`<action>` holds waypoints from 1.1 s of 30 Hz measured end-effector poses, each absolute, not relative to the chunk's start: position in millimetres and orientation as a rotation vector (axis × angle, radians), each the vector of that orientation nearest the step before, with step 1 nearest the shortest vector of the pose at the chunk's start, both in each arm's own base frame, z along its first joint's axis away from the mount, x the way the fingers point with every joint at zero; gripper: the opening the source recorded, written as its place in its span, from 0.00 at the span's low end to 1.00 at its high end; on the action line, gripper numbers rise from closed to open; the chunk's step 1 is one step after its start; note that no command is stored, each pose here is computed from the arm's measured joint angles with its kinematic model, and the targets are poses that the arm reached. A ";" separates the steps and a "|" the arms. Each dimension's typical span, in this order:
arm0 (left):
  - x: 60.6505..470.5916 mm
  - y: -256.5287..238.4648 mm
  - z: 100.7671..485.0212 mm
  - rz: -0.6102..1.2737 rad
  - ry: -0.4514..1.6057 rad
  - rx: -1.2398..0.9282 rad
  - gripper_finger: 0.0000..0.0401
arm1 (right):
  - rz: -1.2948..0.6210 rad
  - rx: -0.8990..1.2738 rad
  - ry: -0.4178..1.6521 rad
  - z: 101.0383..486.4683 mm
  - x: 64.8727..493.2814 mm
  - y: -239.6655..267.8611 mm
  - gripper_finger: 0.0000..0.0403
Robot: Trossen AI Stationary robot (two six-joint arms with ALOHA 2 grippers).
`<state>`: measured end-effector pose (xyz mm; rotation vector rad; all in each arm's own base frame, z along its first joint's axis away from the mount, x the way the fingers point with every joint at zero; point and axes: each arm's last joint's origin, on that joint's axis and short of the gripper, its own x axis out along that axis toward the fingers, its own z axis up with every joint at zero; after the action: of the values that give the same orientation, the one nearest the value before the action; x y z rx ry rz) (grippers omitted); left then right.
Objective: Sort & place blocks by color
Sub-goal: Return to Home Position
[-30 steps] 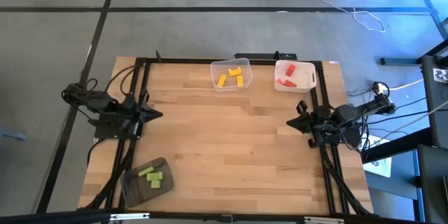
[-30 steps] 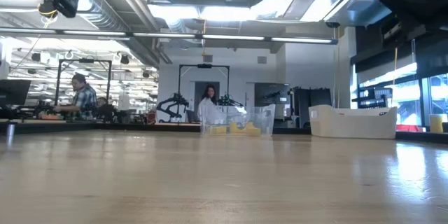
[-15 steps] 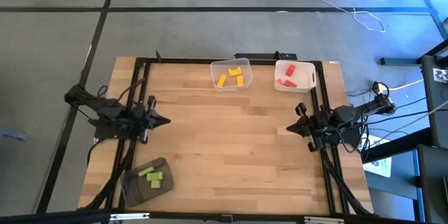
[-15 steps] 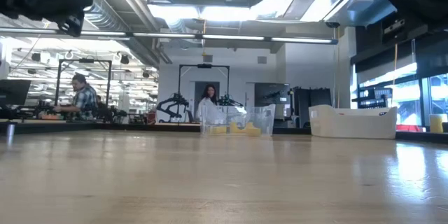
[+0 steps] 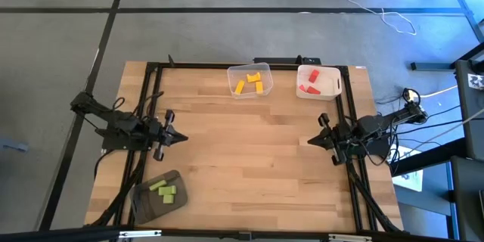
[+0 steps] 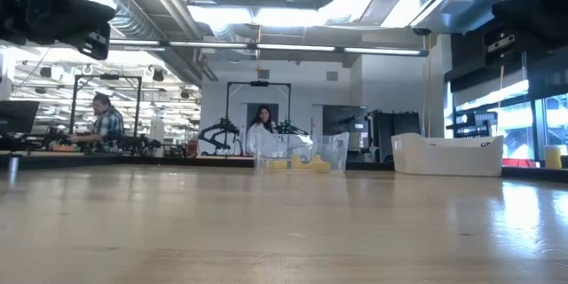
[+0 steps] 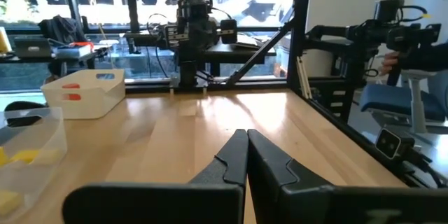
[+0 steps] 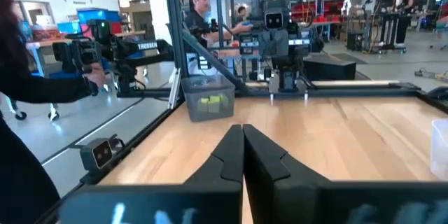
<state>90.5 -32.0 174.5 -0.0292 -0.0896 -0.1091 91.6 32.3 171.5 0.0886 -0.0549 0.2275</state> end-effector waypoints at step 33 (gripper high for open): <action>90.7 -32.0 171.6 -0.107 -0.059 -0.040 0.04 | 0.234 0.164 -0.037 170.8 91.6 32.4 0.03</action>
<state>90.7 -32.0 171.6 -0.0400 -0.0591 -0.1066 91.6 32.4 170.8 0.1637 -0.0367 0.2341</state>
